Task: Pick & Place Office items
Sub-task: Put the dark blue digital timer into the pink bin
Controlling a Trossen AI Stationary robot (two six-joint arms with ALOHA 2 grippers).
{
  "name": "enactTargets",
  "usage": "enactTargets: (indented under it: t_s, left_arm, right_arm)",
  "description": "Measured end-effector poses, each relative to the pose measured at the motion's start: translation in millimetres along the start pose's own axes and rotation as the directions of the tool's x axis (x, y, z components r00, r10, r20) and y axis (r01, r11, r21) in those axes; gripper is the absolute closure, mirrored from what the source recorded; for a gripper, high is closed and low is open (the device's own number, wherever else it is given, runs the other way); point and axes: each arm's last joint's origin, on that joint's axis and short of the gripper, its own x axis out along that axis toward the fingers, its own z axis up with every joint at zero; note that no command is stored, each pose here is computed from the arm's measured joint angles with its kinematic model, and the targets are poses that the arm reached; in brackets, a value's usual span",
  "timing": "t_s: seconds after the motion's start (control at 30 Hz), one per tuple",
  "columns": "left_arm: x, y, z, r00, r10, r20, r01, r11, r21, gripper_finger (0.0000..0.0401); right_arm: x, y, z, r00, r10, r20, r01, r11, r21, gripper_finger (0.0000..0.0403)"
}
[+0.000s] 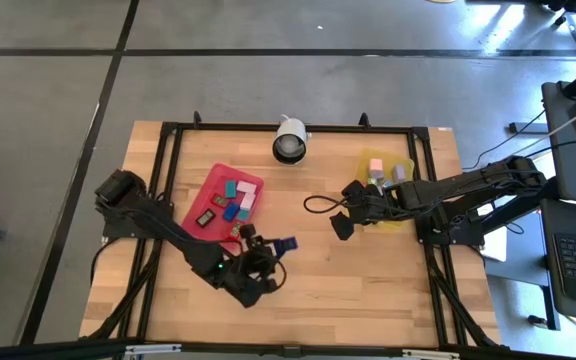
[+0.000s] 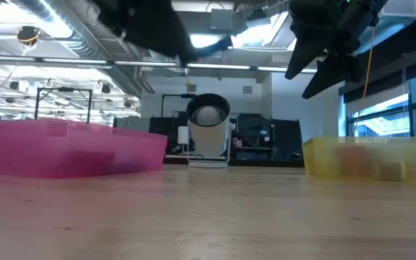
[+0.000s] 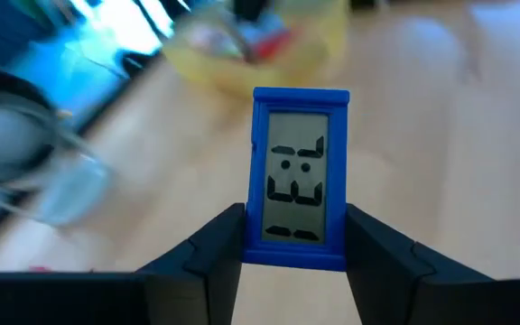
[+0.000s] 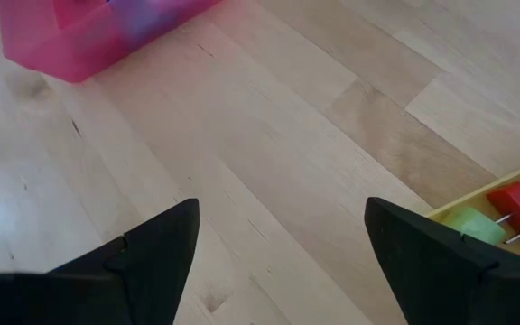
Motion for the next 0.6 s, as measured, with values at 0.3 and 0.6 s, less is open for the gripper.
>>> enactTargets:
  t_s: [0.3,0.6]
  left_arm:
    - [-13,12,15,0.972,0.185,0.144,-0.183,0.983,-0.029,0.0241]
    - [-10,15,17,0.973,0.185,0.137,-0.178,0.982,-0.058,0.024]
  right_arm:
    - [0,0,0,1.0,0.0,0.0,0.0,1.0,0.0,0.0085]
    - [0,0,0,1.0,0.0,0.0,0.0,1.0,0.0,0.0085]
